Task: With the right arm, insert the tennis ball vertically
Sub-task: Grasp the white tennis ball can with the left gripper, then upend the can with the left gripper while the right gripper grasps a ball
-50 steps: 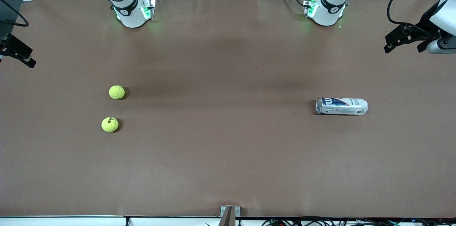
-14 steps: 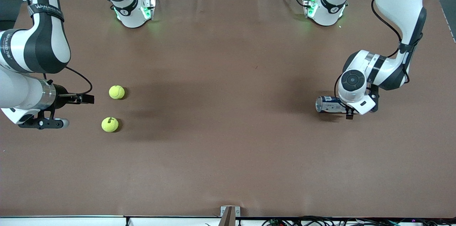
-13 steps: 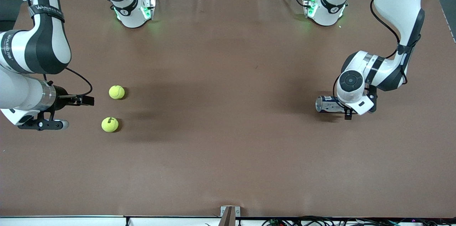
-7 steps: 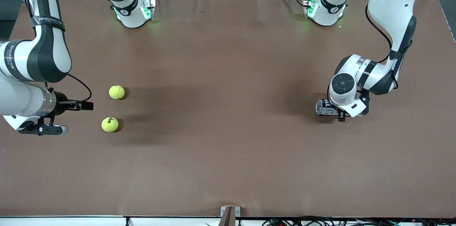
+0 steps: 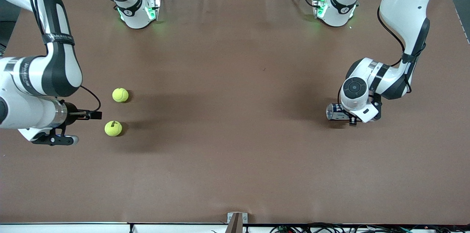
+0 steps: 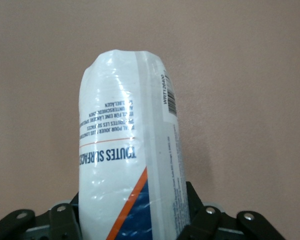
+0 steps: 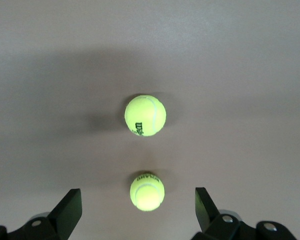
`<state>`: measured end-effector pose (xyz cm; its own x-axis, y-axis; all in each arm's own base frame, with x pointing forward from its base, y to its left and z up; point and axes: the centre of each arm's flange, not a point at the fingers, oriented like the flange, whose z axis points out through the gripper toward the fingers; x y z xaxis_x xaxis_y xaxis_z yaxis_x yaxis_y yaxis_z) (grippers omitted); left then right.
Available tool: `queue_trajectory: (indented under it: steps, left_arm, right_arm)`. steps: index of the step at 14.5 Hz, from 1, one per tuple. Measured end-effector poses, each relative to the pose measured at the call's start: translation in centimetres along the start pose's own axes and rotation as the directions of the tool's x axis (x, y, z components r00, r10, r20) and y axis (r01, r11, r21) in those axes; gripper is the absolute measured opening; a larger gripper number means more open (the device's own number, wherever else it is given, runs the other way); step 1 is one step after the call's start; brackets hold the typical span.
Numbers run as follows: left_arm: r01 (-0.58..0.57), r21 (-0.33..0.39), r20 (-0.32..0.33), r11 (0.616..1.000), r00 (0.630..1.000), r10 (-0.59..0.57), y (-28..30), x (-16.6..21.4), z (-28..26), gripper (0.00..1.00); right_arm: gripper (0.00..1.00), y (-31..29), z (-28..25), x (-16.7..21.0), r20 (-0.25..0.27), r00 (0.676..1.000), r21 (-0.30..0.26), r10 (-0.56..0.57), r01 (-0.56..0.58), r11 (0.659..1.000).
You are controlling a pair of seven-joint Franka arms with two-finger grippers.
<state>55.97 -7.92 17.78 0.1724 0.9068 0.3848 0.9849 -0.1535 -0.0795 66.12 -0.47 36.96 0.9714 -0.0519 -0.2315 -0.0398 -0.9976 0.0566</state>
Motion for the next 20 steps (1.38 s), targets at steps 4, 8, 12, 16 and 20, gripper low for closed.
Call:
queue_trajectory:
  steps: [4, 8, 12, 16, 20]
  left_arm:
    - [-0.019, 0.005, 0.058, 1.0, 0.998, 0.019, 1.4, 0.4, -1.5, 0.74]
    - [-0.045, 0.032, 0.226, 0.998, 0.973, 0.036, 4.6, -1.3, -7.9, 0.73]
    - [-0.046, -0.006, 0.496, 0.999, 0.867, 0.043, 6.5, -4.2, -13.5, 0.73]
    - [-0.046, -0.002, 0.722, 0.999, 0.691, 0.033, 7.1, -8.9, -15.9, 0.69]
    - [-0.025, -0.021, 0.857, 0.999, 0.514, 0.031, 7.4, -14.2, -18.0, 0.69]
  right_arm:
    - [1.0, -0.3, 5.4, 1.5, -0.026, 1.0, -0.002, -0.003, 0.003, 1.0]
    - [1.0, 0.0, 8.8, 2.9, -0.039, 0.999, -0.004, 0.002, -0.003, 1.0]
    - [1.0, 0.7, 11.3, 3.3, -0.006, 1.0, -0.004, 0.014, -0.014, 1.0]
    - [1.0, 0.4, 13.8, 3.5, 0.031, 0.999, -0.006, 0.009, -0.009, 1.0]
    - [1.0, 0.2, 15.2, 3.6, 0.049, 0.999, -0.007, 0.006, -0.006, 1.0]
